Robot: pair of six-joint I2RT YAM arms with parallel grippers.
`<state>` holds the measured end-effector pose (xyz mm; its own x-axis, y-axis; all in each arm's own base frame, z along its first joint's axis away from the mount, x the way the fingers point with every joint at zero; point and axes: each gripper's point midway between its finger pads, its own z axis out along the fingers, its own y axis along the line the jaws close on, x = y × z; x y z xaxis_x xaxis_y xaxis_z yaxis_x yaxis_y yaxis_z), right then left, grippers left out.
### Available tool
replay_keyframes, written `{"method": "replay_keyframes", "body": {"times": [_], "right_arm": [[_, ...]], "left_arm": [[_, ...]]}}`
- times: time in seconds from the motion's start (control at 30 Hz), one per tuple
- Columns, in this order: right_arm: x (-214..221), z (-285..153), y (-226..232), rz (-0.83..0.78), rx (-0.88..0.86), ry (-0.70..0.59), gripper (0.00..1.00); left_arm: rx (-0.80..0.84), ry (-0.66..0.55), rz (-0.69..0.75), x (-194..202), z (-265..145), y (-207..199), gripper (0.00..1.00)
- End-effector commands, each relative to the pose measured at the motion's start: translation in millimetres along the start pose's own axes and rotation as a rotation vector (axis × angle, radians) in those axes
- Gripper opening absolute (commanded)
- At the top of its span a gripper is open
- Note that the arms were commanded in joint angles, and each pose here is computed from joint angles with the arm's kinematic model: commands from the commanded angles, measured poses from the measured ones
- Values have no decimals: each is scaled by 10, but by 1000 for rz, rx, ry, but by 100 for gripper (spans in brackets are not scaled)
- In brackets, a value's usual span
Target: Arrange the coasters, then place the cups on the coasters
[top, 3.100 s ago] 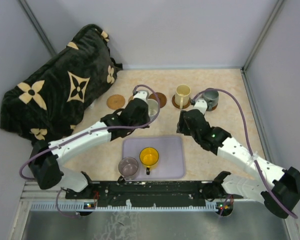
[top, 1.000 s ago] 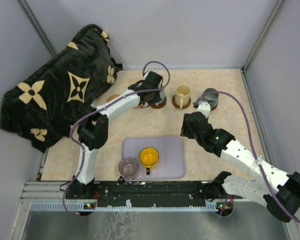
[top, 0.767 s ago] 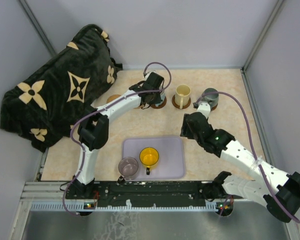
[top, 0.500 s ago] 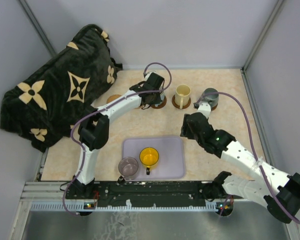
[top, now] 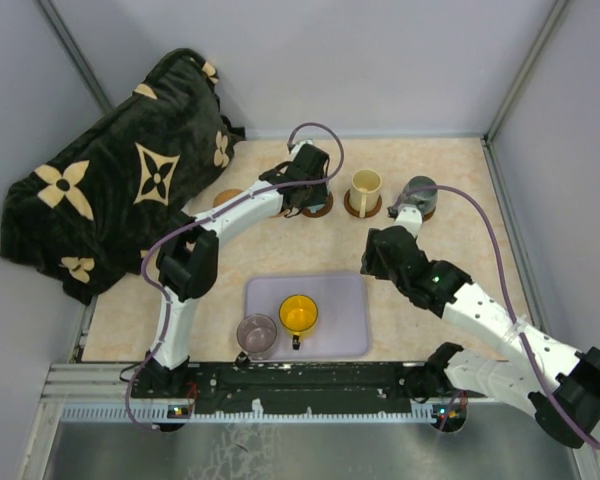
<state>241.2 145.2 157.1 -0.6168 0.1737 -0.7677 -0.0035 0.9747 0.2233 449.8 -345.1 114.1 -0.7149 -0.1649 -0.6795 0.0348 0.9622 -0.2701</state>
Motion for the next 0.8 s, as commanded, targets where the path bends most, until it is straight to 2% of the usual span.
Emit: {"method": "replay_keyframes", "body": {"times": [0.0, 0.43, 0.63, 0.77], "right_arm": [[-130, -36, 53, 36, -25, -45, 55], [-123, -39, 64, 45, -33, -44, 55], [-118, -49, 63, 55, -41, -50, 55], [-103, -47, 47, 59, -36, -50, 55]], "left_arm": [[34, -47, -8, -132, -34, -102, 54], [37, -52, -18, -129, -133, -65, 59], [54, -68, -33, -141, -273, -32, 79], [79, -91, -42, -212, -410, -49, 85]]}}
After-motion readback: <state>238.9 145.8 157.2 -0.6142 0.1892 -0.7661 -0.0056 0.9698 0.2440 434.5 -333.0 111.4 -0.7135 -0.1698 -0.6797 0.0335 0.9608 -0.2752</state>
